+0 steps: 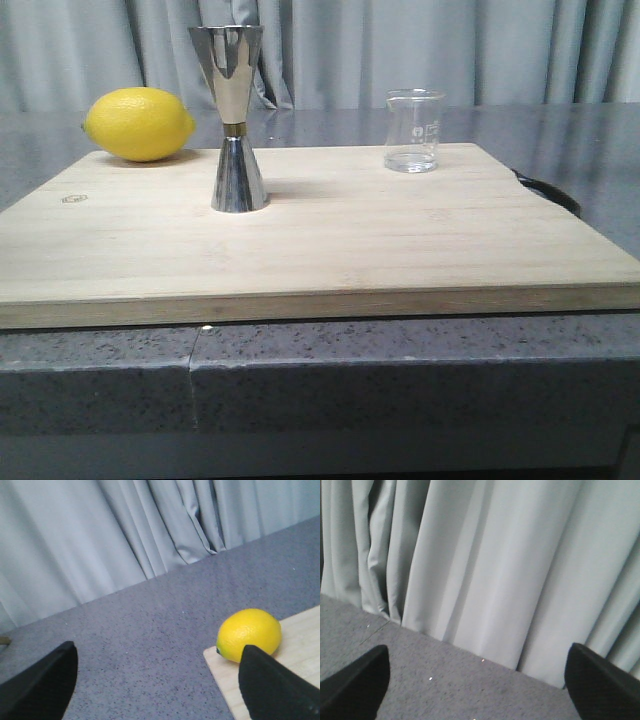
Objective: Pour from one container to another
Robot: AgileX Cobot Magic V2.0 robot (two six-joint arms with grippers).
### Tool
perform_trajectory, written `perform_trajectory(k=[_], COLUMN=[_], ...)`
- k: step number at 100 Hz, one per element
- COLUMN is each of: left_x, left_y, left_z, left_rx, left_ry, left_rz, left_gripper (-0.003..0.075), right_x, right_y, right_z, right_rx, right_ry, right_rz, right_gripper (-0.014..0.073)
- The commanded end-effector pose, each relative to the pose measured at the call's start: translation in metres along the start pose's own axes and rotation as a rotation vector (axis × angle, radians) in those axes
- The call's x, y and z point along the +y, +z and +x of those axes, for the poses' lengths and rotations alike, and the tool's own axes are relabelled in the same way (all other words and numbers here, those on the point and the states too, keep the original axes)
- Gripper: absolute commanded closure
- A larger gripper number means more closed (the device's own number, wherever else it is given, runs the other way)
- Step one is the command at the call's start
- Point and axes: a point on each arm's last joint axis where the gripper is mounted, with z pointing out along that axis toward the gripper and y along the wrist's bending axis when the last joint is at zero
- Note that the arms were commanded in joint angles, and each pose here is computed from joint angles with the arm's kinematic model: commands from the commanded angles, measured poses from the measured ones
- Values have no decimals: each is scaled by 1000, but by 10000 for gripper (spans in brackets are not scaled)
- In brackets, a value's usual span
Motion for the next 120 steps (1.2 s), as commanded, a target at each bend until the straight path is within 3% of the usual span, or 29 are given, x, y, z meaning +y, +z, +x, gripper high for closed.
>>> perform_trajectory(k=[1,17,38,55,76,91,103,120], left_x=[9,18,28,32,25,13,1,-9], left_y=[-16,-45,-77,-92,-90,-85,-83,-81], left_z=[-19,-29,-35,-33,1,33,52,68], left_rx=[-97,-201,-308,-336,-254,-191,-184,-186], left_ry=[-41,-161,-201,-271,-316,-347,-355,-343], left_rz=[-19,-35,-56,-65,-66,-24,40,95], left_gripper=[122,122,122,122,125,216,318,468], right_x=[-11,-14,-5,11,25,29,36,45], right_y=[-33,-77,-136,-184,-231,-251,-259,-260], right_z=[-43,-66,-62,-38,2,35,58,84], right_rx=[-129,-209,-268,-300,-297,-235,-220,-182], right_ry=[1,-1,-6,-11,-8,6,15,17], right_rz=[53,91,96,79,113,187,189,171], right_gripper=[-44,-44,-44,-43,-43,-40,59,384])
